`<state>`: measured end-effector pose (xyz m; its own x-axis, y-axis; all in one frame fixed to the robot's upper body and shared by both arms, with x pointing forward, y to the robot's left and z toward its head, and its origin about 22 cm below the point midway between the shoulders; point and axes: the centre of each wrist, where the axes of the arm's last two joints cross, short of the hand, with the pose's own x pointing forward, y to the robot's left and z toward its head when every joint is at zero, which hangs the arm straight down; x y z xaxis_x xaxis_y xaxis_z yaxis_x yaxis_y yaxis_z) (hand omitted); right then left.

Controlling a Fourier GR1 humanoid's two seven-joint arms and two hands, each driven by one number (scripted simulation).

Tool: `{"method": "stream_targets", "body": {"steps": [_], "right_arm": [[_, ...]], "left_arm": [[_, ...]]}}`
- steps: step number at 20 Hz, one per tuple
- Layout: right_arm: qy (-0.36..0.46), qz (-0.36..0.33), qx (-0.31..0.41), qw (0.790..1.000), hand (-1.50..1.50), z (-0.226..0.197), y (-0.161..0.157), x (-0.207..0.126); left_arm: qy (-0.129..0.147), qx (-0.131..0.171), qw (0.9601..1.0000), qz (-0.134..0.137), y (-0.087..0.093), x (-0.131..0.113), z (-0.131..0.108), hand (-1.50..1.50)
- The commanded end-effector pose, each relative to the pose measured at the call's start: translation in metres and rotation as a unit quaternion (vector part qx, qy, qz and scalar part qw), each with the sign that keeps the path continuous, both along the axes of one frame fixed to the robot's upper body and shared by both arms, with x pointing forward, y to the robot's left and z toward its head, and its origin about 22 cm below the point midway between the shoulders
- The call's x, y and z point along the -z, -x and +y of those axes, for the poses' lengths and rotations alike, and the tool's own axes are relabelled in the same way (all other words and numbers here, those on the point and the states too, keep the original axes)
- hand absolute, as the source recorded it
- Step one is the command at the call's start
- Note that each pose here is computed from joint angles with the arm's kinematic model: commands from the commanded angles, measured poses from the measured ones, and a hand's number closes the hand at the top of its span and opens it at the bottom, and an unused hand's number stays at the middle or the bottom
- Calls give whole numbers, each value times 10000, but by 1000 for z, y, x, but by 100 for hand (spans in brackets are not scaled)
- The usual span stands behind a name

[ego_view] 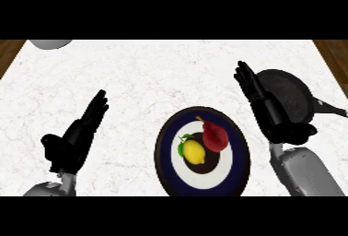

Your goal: Pick the lemon from the plate and place it in the pan

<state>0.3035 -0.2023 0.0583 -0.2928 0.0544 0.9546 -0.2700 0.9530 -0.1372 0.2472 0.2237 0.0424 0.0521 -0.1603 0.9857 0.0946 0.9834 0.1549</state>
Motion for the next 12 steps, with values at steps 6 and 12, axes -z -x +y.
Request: {"method": "stream_targets", "body": {"steps": [6, 12], "right_arm": [[1461, 531, -4285, 8901, 150, 78, 12, 9], [1619, -1440, -3822, 8983, -150, -15, -46, -26]], "left_arm": [[-113, -190, 9948, -990, -26, -34, 7, 0], [26, -705, 9955, -627, -35, -18, 33, 0]]}}
